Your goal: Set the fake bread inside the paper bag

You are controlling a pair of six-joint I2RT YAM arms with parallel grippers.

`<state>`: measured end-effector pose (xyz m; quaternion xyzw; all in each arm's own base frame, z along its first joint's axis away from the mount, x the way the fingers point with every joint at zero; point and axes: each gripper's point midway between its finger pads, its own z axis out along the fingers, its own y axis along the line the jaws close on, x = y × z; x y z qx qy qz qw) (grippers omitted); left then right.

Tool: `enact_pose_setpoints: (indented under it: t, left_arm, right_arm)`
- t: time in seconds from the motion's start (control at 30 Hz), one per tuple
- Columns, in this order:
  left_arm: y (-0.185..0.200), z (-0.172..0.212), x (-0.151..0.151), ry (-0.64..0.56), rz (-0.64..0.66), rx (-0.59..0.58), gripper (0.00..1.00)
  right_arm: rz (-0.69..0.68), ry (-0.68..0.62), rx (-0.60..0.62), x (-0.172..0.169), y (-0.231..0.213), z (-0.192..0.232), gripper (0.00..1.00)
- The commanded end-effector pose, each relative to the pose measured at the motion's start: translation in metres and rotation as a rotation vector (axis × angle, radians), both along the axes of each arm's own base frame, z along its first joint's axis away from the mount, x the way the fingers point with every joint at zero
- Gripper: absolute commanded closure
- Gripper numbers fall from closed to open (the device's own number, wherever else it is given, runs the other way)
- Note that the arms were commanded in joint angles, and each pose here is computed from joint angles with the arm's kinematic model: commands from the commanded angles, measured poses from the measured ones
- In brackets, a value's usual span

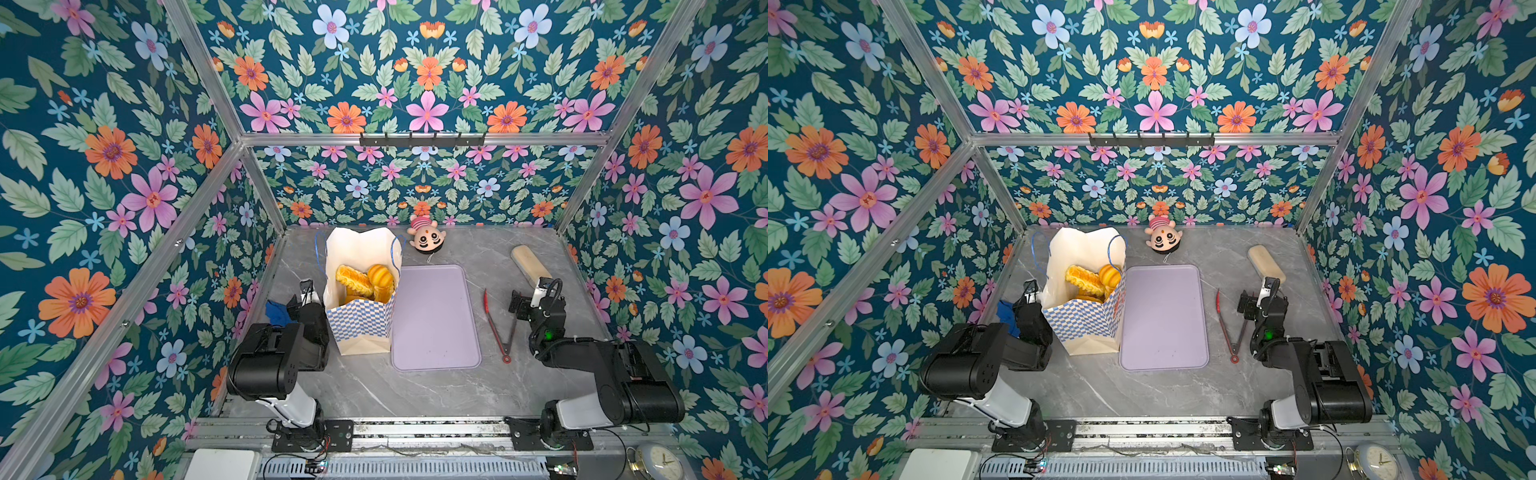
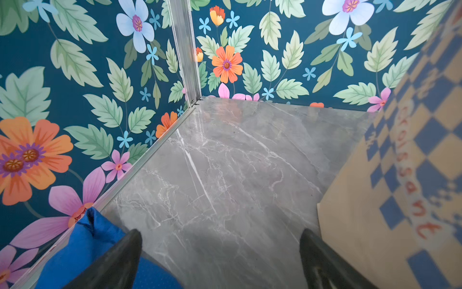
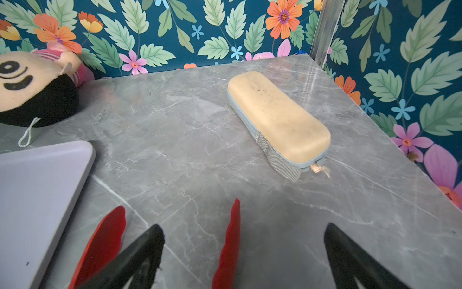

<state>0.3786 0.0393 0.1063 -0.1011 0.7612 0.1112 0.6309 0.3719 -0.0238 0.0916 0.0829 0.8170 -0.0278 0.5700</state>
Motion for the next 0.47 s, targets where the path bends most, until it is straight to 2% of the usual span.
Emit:
enact_pose_setpoints:
  t: [0.0,0.43]
  left_arm:
    - [-0.0025,0.0102,0.0025,-0.044,-0.015,-0.004,0.0]
    - [-0.0023,0.01,0.0033,-0.041,-0.014,0.001,0.0]
  right_arm:
    - [0.006,-0.022,-0.001,0.0022,0.0012,0.0057,0.01]
    - [0.018,-0.013,0.017,0.0036,0.0007,0.005,0.01]
